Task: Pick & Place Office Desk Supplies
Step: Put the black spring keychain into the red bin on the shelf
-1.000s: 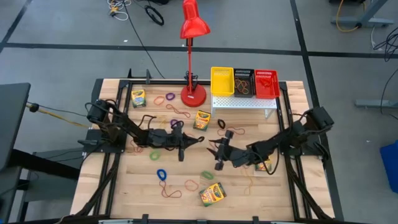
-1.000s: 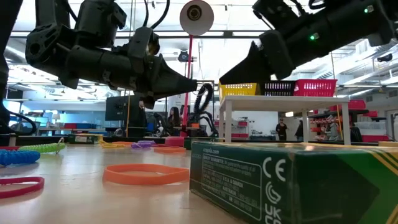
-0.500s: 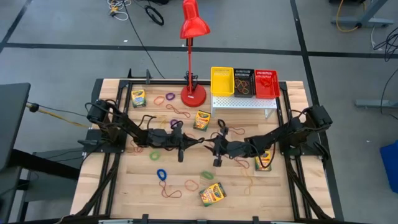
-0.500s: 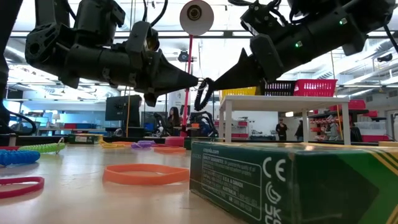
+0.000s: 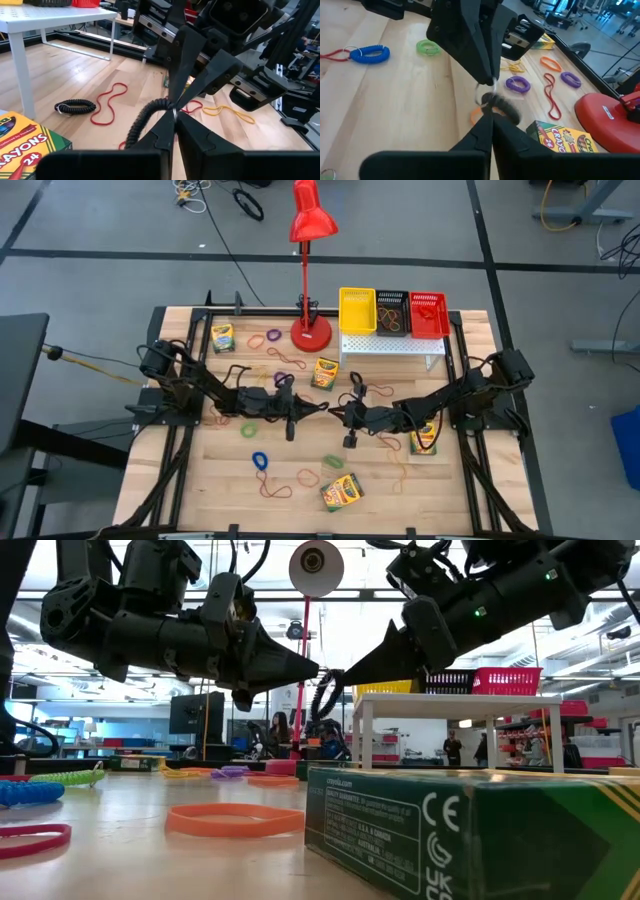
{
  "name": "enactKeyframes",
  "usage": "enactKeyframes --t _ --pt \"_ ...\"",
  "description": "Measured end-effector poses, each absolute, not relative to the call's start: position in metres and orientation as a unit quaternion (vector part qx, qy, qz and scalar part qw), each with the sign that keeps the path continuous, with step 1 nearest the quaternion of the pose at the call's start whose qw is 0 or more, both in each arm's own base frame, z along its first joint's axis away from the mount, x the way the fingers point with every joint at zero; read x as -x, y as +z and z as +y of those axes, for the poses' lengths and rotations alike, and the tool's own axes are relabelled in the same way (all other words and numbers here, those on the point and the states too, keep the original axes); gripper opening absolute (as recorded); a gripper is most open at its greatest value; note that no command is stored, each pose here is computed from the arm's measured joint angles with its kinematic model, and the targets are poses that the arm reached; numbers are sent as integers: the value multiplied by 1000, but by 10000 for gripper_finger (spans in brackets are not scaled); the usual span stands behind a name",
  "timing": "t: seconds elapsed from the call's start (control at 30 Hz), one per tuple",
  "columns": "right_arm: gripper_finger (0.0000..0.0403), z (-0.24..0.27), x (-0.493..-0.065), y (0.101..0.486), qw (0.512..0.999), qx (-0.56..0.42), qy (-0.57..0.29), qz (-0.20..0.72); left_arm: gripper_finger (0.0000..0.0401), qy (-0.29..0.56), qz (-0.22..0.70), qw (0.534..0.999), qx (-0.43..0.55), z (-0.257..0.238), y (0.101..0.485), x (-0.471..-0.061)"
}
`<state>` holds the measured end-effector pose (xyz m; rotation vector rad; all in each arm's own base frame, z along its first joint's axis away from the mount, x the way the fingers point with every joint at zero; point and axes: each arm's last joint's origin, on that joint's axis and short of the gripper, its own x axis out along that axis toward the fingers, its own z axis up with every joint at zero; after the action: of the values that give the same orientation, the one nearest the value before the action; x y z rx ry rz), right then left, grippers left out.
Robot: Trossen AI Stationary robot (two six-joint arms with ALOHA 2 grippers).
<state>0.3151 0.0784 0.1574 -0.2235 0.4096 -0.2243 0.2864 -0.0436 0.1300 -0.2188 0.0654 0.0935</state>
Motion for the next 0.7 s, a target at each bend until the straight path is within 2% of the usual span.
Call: enactKeyframes --t 0.23,0.5,0.6,0.7 --pt "103 79 -310 155 950 146 -165 221 7 43 33 993 109 -44 130 -286" --pt "201 69 -316 154 962 127 -88 224 7 27 35 994 104 -45 130 -287" --pt "210 62 -321 155 969 118 -64 208 8 27 35 994 102 -45 130 -287" --pt "191 56 -323 155 971 111 -53 207 8 27 35 994 102 -45 130 -287"
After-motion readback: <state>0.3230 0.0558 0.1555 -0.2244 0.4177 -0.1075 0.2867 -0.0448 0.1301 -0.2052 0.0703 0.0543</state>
